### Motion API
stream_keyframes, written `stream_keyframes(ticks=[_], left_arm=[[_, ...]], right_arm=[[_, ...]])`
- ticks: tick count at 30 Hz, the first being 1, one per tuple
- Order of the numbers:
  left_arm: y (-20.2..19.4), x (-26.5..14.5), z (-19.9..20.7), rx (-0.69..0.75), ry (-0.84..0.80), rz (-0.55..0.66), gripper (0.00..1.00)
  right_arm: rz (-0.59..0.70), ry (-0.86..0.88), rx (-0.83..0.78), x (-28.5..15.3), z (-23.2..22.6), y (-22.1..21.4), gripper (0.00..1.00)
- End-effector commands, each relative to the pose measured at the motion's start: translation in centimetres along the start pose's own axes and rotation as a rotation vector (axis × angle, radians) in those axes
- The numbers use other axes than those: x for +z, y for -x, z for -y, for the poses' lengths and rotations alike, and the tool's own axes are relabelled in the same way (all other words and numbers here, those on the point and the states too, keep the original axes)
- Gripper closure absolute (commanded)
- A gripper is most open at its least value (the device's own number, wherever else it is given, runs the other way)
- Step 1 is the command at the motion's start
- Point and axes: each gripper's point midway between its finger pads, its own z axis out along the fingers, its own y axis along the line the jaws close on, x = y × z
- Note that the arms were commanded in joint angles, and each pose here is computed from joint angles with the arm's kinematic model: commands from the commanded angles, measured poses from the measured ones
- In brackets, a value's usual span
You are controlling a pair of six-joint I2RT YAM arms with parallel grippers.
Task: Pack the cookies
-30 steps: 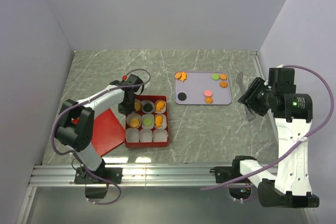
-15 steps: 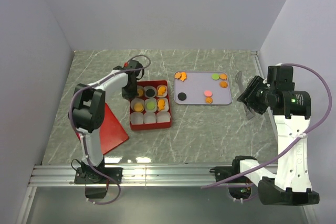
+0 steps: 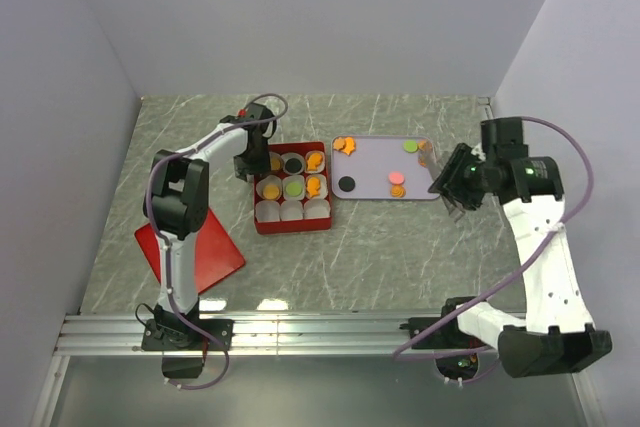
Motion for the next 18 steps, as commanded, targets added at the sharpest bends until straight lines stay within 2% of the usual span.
stream_keyframes(ticks=[1, 4, 5, 7, 8, 10, 11, 13, 14, 15, 17, 18], left_arm=[[3.0, -3.5, 0.1, -0.046, -0.057, 0.118, 0.43], [3.6, -6.2, -1.3, -0.092, -0.07, 0.167, 0.33], [4.5, -8.3, -2.2, -0.12, -0.085, 0.212, 0.31], [4.1, -9.6, -3.1, -0.148, -0.105, 0.233, 0.28], [4.7, -11.9, -3.9, -0.185, -0.142, 0.284, 0.27], [3.3, -12.9, -4.1, -0.203, -0.208, 0.276, 0.25], [3.6, -15.1, -4.6, -0.225, -0.247, 0.329, 0.25], [1.6, -15.5, -5.0, -0.23, -0.277, 0.319, 0.24], [1.5, -17.3, -5.6, -0.251, -0.307, 0.369, 0.24], [0.0, -16.7, -6.1, -0.257, -0.309, 0.35, 0.24], [-0.6, -18.7, -7.4, -0.28, -0.334, 0.418, 0.24], [-1.7, -18.2, -7.9, -0.282, -0.329, 0.418, 0.23]], right_arm=[[0.002, 0.099, -0.085, 1.4, -4.1, -0.1, 0.47], [-0.043, 0.107, -0.142, 3.1, -5.9, -1.3, 0.47], [-0.042, 0.123, -0.149, 3.5, -6.6, -1.2, 0.47], [-0.077, 0.113, -0.171, 5.0, -7.1, -1.8, 0.47], [-0.092, 0.117, -0.188, 5.6, -7.6, -2.3, 0.47], [-0.108, 0.111, -0.206, 7.3, -8.4, -2.3, 0.47], [-0.117, 0.116, -0.231, 7.8, -9.0, -2.6, 0.46], [-0.133, 0.102, -0.267, 9.4, -10.1, -2.5, 0.46], [-0.142, 0.093, -0.291, 10.0, -10.4, -2.6, 0.46], [-0.163, 0.078, -0.318, 10.7, -11.1, -2.9, 0.46], [-0.161, 0.043, -0.345, 11.5, -11.4, -2.8, 0.44], [-0.176, 0.026, -0.362, 12.1, -11.7, -3.2, 0.44]])
